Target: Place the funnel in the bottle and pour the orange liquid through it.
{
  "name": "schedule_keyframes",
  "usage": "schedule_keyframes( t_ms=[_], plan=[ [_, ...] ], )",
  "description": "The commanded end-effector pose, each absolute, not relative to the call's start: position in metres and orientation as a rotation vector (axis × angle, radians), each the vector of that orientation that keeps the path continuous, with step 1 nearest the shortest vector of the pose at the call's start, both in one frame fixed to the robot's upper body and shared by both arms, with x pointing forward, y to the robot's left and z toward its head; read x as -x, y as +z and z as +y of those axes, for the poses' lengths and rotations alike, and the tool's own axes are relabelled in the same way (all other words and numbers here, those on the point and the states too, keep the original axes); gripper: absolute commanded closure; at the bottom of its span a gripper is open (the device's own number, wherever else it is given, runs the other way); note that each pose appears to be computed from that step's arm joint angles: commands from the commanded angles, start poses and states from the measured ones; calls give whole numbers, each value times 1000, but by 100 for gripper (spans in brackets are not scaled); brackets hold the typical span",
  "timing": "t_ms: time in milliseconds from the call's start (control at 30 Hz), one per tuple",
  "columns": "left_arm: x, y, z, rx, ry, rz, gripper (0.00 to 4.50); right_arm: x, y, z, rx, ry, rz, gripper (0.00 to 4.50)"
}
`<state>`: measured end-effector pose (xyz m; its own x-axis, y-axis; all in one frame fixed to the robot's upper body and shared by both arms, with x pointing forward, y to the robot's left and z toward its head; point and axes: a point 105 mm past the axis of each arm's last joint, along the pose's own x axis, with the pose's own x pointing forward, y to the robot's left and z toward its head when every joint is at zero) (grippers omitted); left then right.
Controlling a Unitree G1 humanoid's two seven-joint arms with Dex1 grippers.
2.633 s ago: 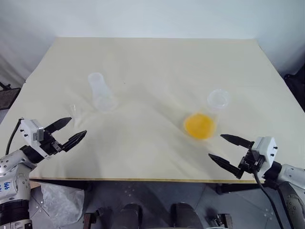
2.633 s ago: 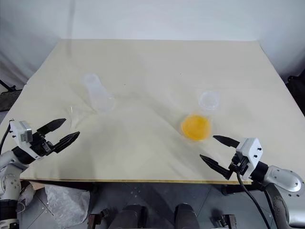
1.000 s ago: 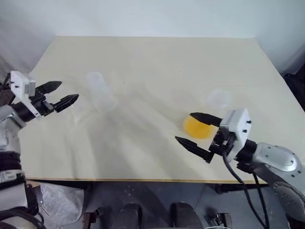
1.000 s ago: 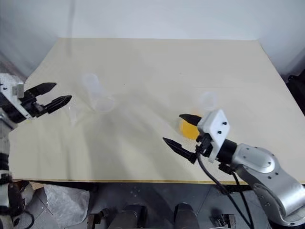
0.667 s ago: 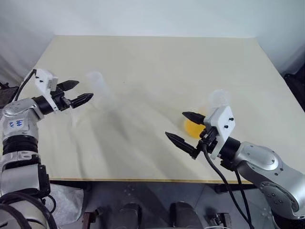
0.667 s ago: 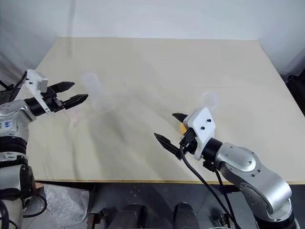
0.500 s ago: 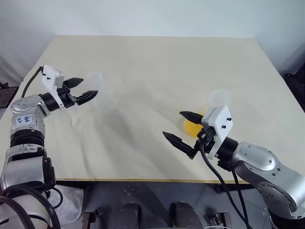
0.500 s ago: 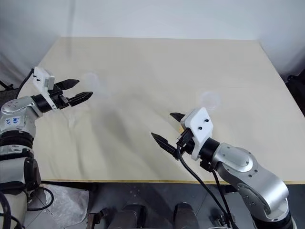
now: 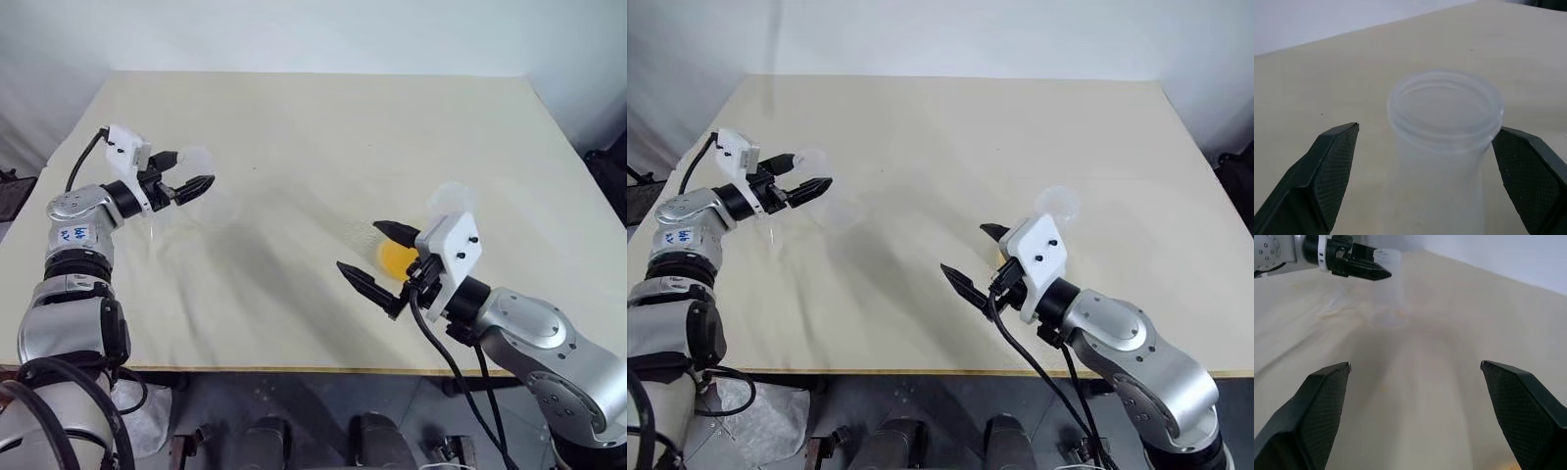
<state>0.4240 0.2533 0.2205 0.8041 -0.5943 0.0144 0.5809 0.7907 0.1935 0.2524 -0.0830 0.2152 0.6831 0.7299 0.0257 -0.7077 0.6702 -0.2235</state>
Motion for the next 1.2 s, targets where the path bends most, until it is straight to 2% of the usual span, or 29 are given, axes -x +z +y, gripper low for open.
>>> schedule_keyframes(
  t_ms=[33,167,233,333,767,1033,1200],
  plan=[
    [-426,233,255,-204,-605,-112,58,-247,227,-80,221,818,-178,0],
    [-428,231,255,-201,-596,-110,186,-249,229,-81,224,811,-183,0],
    [-428,232,255,-203,-594,-112,224,-249,229,-81,226,808,-185,0],
    [-427,237,254,-196,-611,-130,224,-250,230,-83,227,806,-186,0],
    [-390,285,221,-286,-972,-286,224,-238,225,-99,264,932,-132,0],
    [-350,271,164,-295,-1206,-250,224,-229,232,-111,258,1005,-134,0],
    [-338,251,131,-282,-1277,-209,224,-227,231,-123,248,995,-124,0]
  ],
)
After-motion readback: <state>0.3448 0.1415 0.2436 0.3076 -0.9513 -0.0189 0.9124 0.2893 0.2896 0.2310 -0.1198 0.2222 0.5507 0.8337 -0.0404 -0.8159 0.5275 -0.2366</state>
